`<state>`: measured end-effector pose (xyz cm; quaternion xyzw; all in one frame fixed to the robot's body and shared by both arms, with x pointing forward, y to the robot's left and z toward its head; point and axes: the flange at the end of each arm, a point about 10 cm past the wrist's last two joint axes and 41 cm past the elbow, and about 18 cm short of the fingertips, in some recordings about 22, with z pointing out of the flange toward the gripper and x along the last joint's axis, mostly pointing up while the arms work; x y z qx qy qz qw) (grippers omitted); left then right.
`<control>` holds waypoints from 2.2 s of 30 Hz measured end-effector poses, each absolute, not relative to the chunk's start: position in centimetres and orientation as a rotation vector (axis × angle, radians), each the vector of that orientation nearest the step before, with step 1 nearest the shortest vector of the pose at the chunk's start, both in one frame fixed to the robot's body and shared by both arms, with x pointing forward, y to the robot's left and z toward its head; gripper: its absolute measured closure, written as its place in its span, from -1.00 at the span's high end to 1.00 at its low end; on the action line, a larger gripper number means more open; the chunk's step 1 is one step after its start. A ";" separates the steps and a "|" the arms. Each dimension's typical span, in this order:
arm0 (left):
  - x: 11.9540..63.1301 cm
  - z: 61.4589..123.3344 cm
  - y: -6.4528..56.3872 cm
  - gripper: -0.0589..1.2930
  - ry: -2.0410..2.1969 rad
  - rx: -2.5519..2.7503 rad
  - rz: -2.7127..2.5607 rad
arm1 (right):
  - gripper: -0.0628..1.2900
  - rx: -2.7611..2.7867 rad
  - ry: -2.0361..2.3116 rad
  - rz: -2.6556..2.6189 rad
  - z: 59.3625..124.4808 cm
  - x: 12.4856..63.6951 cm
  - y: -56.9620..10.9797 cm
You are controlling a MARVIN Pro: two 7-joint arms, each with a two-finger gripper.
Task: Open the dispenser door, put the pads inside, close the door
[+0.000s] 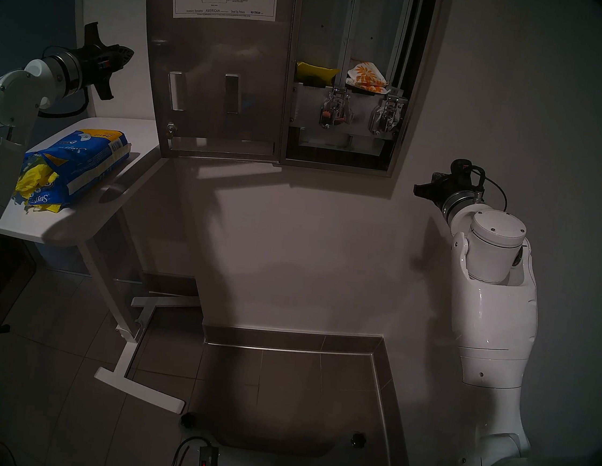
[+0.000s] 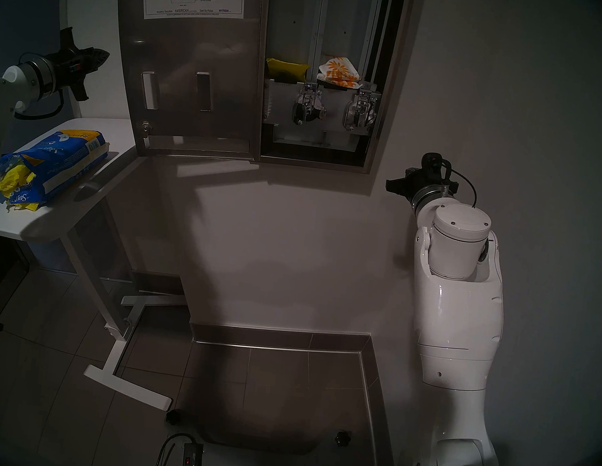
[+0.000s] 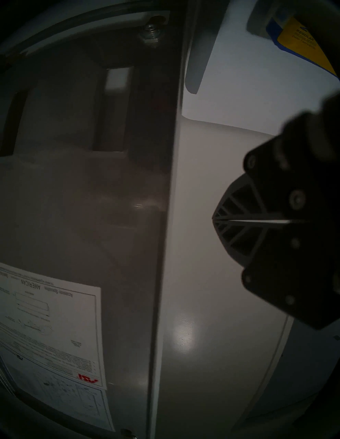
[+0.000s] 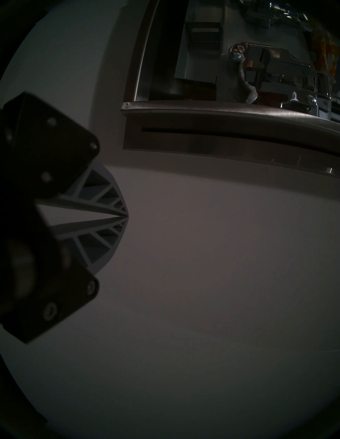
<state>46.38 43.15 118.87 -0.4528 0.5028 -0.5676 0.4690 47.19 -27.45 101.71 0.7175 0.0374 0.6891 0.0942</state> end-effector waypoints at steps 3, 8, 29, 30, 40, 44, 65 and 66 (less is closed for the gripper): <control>47.1 119.0 42.4 -0.94 1.246 -1.098 -1.403 | -0.71 2.128 0.111 2.044 101.7 47.2 -27.5; 47.9 119.3 42.0 -0.94 1.248 -1.098 -1.408 | -0.68 2.128 0.111 2.044 101.7 47.2 -27.5; 46.4 120.9 41.7 -0.94 1.213 -1.095 -1.519 | -0.69 2.128 0.111 2.044 101.7 47.2 -27.5; 46.3 120.9 41.6 -0.94 1.213 -1.100 -1.528 | -0.69 2.128 0.111 2.044 101.7 47.2 -27.5; 46.6 120.9 41.2 -0.93 1.194 -1.143 -1.571 | -0.69 2.129 0.112 2.043 101.7 47.2 -27.4; 46.9 121.0 41.0 -0.93 1.182 -1.167 -1.584 | -0.69 2.130 0.112 2.042 101.6 47.2 -27.5; 48.1 121.3 40.4 -0.93 1.131 -1.261 -1.583 | -0.69 2.140 0.111 2.033 101.3 47.3 -27.5; 48.1 121.4 40.3 -0.93 1.129 -1.265 -1.583 | -0.69 2.140 0.111 2.033 101.3 47.3 -27.5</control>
